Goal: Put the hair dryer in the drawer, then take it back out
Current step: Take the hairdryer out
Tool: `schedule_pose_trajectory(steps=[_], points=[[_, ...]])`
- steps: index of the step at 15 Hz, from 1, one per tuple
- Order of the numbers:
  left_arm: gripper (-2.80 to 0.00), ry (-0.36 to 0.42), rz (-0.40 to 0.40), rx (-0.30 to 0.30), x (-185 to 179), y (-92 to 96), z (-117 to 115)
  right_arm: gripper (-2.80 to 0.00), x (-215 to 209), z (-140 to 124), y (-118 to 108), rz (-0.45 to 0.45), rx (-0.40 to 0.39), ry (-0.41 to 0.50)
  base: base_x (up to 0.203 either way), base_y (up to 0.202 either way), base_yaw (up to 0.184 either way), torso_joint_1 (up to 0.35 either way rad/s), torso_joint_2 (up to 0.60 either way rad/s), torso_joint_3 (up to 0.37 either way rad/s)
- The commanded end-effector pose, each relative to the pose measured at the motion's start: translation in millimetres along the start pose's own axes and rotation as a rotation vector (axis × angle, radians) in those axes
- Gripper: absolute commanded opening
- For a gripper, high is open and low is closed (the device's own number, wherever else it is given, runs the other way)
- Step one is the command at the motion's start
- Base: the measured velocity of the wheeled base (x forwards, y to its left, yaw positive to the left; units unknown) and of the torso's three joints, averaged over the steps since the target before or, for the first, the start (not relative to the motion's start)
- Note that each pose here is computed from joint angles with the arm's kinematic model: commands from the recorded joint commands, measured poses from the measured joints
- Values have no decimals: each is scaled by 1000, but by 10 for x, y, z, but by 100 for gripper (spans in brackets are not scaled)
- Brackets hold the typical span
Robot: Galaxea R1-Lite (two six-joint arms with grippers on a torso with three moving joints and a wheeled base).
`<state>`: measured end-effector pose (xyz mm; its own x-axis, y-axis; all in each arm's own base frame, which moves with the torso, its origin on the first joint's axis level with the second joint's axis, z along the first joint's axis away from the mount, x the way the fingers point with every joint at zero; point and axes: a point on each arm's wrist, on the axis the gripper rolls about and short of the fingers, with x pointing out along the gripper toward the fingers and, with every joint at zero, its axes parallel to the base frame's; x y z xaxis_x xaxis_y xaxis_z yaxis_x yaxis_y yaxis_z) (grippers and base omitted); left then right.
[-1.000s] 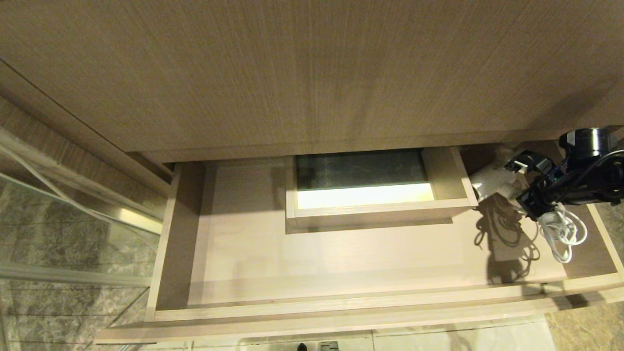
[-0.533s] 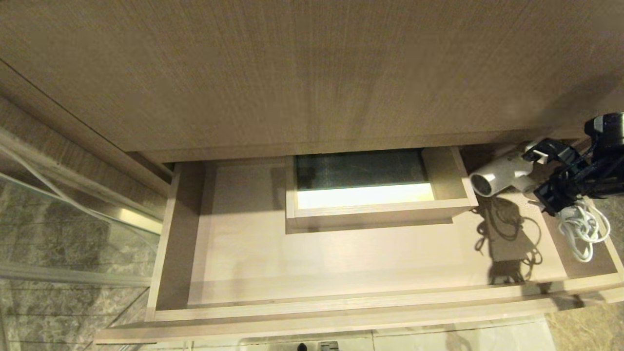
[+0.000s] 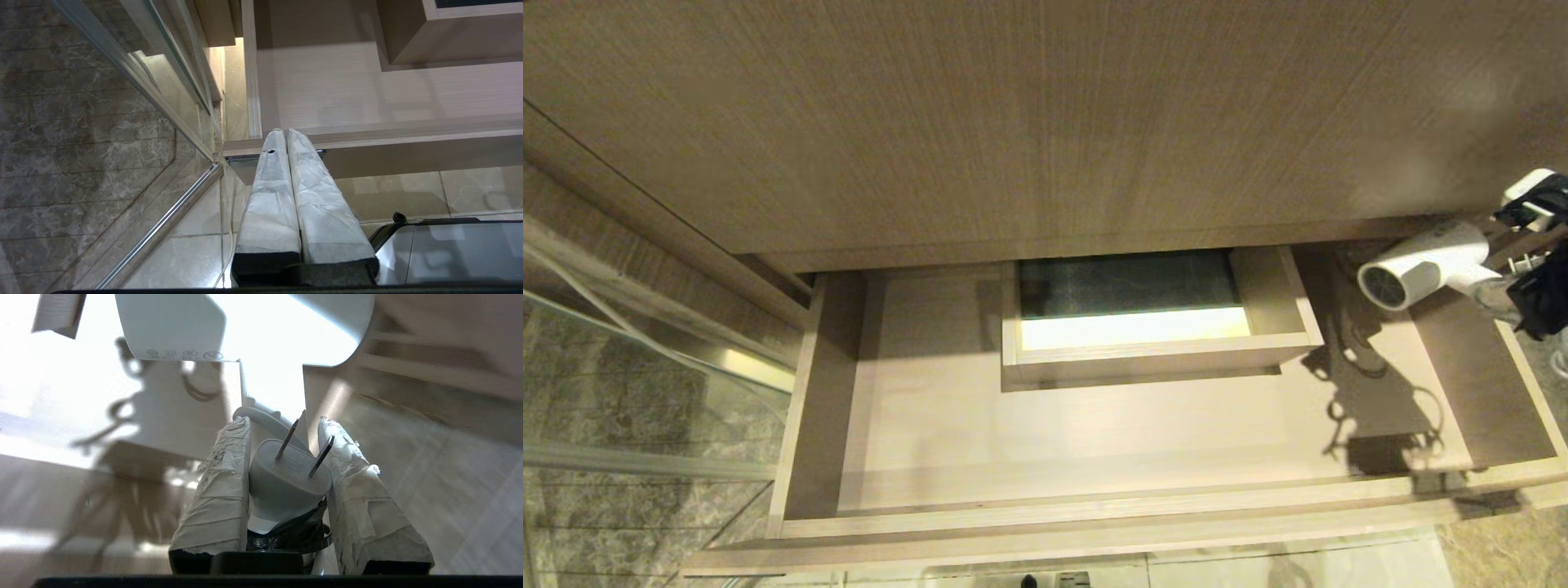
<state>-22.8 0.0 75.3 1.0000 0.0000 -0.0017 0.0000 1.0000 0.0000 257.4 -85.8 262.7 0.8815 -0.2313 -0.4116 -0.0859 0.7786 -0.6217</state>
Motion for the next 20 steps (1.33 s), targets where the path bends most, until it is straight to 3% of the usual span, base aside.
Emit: schedule_pose_trajectory(steps=[1,4,7,10,13,17,20], points=[[-280,0,0,0,0,0,0,-280,-542,29,-18,-86,-7,-71,0,0,0,0,0,0],[-280,0,0,0,0,0,0,-280,-854,-61,67,-116,12,-85,0,0,0,0,0,0],[-280,-2,0,0,-1,0,4,-280,-1125,-138,167,-136,88,-112,0,0,0,0,0,0],[-280,0,0,0,0,0,0,-280,-1416,-258,325,-127,200,-109,0,0,0,0,0,0],[-280,0,0,0,0,0,0,-280,-1458,-243,318,-107,330,-101,0,0,0,0,0,0],[-280,0,0,0,0,0,0,-280,-1556,-200,292,-105,337,-114,0,0,0,0,0,0],[-280,0,0,0,0,0,0,-280,-1799,-191,327,-122,325,-188,0,0,0,0,0,0]])
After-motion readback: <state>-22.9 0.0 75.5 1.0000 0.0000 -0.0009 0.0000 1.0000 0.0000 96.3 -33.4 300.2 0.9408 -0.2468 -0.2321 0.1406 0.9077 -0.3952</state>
